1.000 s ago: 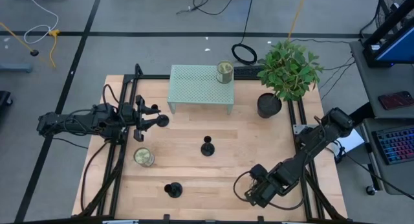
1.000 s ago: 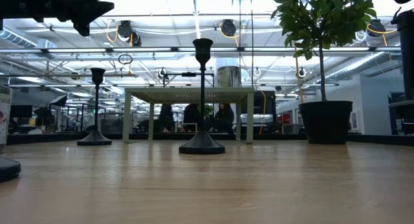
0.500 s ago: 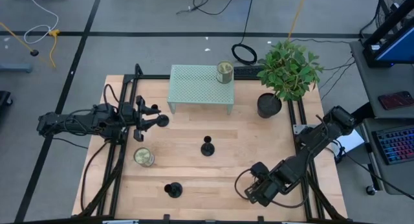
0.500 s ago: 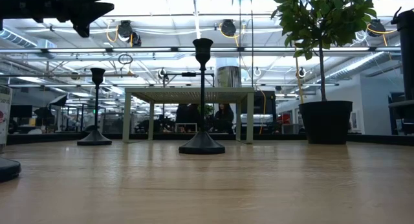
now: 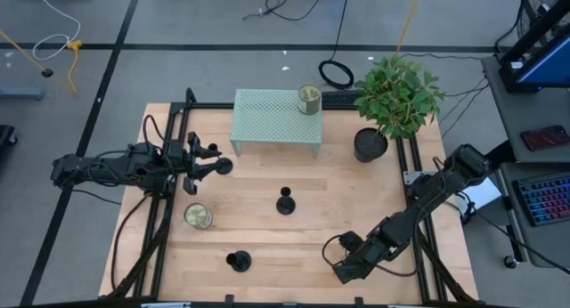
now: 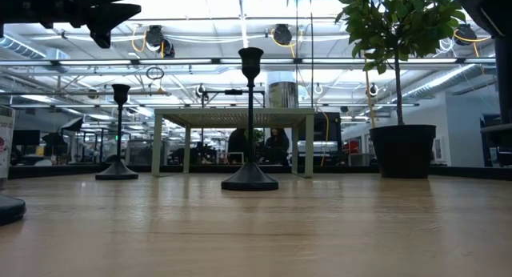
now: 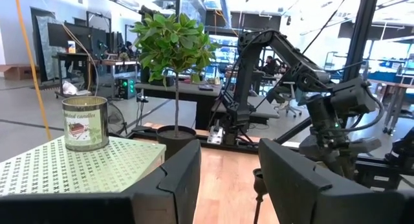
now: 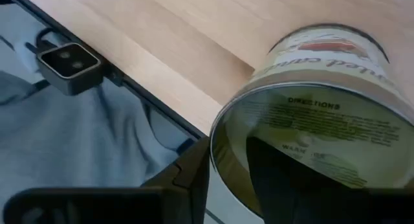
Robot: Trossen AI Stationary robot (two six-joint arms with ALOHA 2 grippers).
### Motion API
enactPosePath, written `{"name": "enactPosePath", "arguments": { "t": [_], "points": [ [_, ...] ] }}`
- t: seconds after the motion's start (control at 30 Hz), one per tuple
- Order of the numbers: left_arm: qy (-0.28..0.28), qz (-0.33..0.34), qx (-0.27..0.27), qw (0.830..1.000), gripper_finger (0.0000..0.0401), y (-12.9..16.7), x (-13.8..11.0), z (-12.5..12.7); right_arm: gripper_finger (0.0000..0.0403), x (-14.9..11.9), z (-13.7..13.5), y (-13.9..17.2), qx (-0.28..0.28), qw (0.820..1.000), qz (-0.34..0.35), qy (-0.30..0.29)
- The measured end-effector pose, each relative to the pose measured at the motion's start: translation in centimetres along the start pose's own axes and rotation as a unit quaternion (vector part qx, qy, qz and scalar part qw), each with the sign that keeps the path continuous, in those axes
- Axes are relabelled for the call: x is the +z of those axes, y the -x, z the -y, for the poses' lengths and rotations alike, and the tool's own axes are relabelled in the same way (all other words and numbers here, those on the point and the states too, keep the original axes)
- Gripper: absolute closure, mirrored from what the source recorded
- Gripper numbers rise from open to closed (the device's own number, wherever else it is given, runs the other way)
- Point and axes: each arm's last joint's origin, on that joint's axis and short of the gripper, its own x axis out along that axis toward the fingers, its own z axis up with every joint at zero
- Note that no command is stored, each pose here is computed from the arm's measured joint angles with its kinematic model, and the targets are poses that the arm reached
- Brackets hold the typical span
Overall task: Pick & Place candle stick holders
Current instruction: Put the right scented candle on the shelf
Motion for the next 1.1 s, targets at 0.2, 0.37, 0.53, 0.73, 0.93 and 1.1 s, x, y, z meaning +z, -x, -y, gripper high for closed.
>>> {"name": "enactPosePath", "arguments": {
  "t": [0.2,0.37,0.53,0.73,0.93,1.1],
  "points": [
    [0.0,0.005,-0.001,1.0,0.024,0.0,0.1,0.0,0.0303,0.0,0.1,-0.1,-0.003,0.999,0.001,0.04],
    [0.0,0.005,0.0,1.0,0.024,0.0,0.1,0.0,0.0303,0.4,0.1,-0.1,-0.005,0.998,0.003,0.056],
    [0.0,0.005,0.0,1.0,0.024,0.0,0.1,0.0,0.0303,1.2,0.0,0.0,-0.005,0.997,0.006,0.072],
    [0.0,0.005,0.0,1.0,0.024,0.0,0.1,0.0,0.0319,2.7,-0.4,0.1,-0.002,0.994,0.021,0.111],
    [-0.002,0.004,0.0,1.0,0.024,0.0,0.1,0.0,0.0387,4.5,-0.5,0.4,-0.006,0.979,0.035,0.2],
    [-0.005,0.004,0.0,1.0,0.024,0.0,0.1,0.0,0.0381,6.7,-0.8,0.8,-0.011,0.95,0.07,0.306]
  ]
}}
